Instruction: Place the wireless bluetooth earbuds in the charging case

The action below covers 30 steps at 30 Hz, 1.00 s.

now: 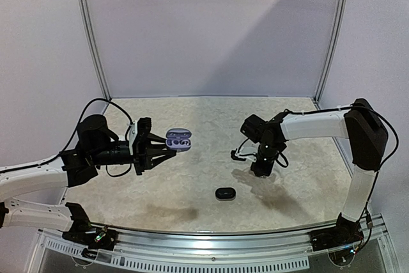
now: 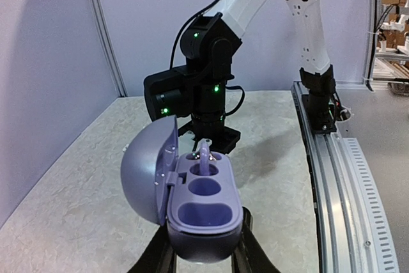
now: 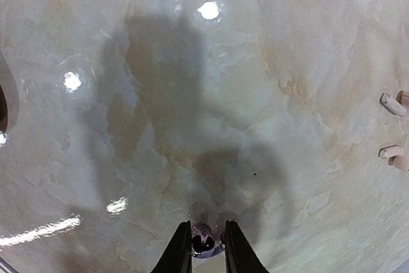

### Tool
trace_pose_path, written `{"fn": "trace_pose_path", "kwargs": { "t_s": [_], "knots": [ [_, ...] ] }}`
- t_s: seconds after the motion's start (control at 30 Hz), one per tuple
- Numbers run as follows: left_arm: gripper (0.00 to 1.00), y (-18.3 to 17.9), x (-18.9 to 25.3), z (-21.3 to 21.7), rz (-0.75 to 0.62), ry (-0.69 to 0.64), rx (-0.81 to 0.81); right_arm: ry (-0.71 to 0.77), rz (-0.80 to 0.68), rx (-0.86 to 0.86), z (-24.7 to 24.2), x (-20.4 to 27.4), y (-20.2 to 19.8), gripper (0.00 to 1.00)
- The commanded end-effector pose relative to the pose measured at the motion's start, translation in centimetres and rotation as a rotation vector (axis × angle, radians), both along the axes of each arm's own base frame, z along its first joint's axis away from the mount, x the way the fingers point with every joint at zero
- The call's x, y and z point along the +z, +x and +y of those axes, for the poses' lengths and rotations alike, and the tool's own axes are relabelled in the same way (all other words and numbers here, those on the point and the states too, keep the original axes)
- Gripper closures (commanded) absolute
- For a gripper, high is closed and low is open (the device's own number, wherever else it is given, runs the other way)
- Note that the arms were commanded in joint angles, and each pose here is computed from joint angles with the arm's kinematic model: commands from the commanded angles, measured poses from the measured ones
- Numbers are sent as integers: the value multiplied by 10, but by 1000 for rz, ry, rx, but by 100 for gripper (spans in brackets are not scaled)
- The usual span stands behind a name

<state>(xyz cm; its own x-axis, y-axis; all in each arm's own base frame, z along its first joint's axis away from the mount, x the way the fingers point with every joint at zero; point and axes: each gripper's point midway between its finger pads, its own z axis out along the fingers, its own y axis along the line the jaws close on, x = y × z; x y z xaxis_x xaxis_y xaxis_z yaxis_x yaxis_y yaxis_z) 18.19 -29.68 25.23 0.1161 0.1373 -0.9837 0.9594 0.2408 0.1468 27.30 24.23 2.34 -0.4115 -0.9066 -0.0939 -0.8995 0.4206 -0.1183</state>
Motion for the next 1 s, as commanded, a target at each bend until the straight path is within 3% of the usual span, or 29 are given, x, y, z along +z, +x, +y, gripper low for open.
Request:
{"fn": "trace_pose_path", "kwargs": {
  "t_s": [0.0, 0.2, 0.37, 0.5, 0.63, 0.8, 0.97],
  "knots": [
    [100, 2, -1, 2, -8, 4, 6, -24, 18, -20, -2, 0, -2, 80],
    [100, 1, -1, 2, -9, 2, 3, -35, 16, -57, -2, 2, 1, 80],
    [100, 1, -2, 2, -6, 6, 3, 59, -6, -61, 11, 22, 2, 77],
    [100, 1, -1, 3, -11, 4, 3, 135, -71, 61, 9, 39, -7, 71],
    [100, 0, -1, 3, -18, 2, 2, 120, -46, 256, -6, 24, -34, 60],
    [100, -1, -1, 4, -20, 4, 3, 83, -60, 433, -20, 5, -46, 61],
    [100, -1, -2, 6, -21, 6, 8, 53, -162, 498, -20, 1, -30, 66]
  ]
}}
